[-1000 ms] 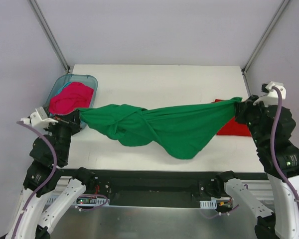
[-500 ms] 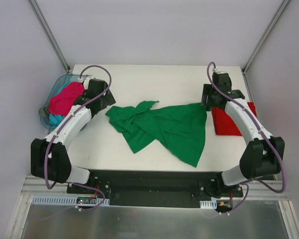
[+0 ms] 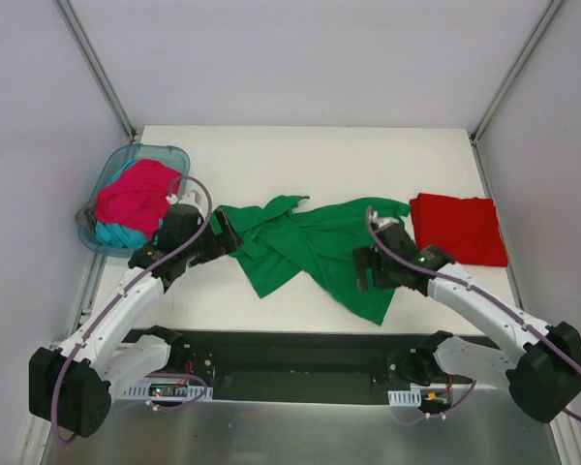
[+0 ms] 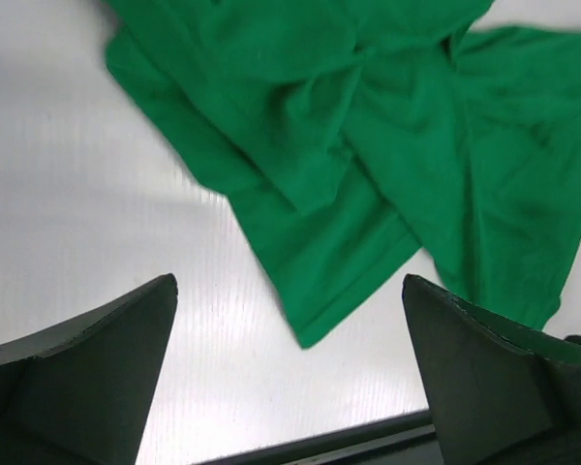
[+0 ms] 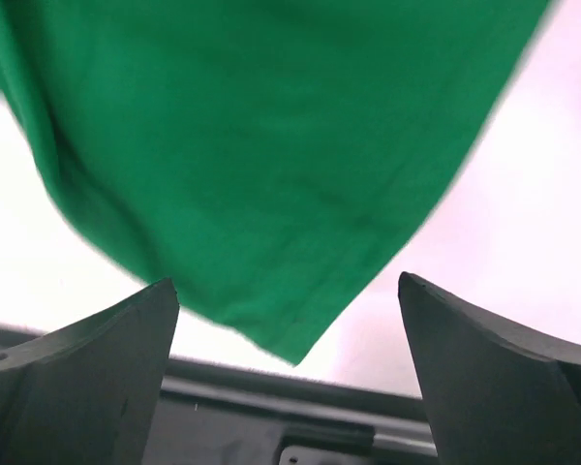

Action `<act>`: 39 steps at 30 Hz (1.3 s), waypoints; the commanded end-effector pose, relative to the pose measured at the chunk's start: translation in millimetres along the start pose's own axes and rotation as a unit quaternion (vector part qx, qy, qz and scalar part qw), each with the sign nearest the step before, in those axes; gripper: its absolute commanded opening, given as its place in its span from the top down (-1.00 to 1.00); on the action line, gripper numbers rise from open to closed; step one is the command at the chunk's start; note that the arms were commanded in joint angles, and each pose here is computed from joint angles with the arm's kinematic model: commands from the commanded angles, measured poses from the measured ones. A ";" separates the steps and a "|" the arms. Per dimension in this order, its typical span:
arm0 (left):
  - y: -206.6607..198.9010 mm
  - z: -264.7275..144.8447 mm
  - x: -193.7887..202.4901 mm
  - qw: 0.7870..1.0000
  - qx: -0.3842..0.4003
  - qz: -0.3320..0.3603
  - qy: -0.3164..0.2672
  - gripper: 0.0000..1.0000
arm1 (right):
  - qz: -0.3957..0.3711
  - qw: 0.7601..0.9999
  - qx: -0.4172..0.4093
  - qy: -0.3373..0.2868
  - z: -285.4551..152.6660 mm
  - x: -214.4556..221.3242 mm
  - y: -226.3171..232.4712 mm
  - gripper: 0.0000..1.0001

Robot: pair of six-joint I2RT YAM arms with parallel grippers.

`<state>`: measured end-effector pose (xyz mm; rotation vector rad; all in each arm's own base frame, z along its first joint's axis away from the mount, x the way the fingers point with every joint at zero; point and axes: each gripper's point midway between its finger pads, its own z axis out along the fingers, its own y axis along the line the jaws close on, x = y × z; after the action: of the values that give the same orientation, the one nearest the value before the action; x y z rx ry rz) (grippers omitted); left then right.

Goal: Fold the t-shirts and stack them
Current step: Flatten out the tshirt

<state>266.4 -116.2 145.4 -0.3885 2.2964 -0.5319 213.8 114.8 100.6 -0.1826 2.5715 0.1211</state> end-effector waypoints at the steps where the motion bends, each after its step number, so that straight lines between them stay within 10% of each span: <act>1: -7.4 3.5 51.1 0.997 0.042 -0.019 0.068 -0.98 | -0.019 0.996 -0.050 0.075 4.9 63.8 35.4 -0.98; 17: 5.2 14.5 153.5 0.977 0.000 0.041 0.207 -0.98 | -0.044 0.986 0.013 0.161 42.4 115.2 35.6 -0.65; 24: -0.8 22.6 164.2 0.973 -0.023 0.075 0.219 -0.98 | -0.053 0.986 0.011 0.157 51.4 113.7 38.7 0.49; 27: -13.0 23.3 154.7 0.974 -0.007 0.087 0.207 -0.98 | -0.070 0.988 -0.001 0.135 43.4 99.7 41.1 0.88; 39: -103.5 59.2 13.2 0.960 -0.011 0.277 0.028 -0.98 | -0.056 0.998 0.004 0.038 4.8 65.1 21.9 0.88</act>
<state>259.4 -223.6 123.8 0.0821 2.4514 -0.4578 157.5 141.0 56.4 -0.3522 2.6511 0.1051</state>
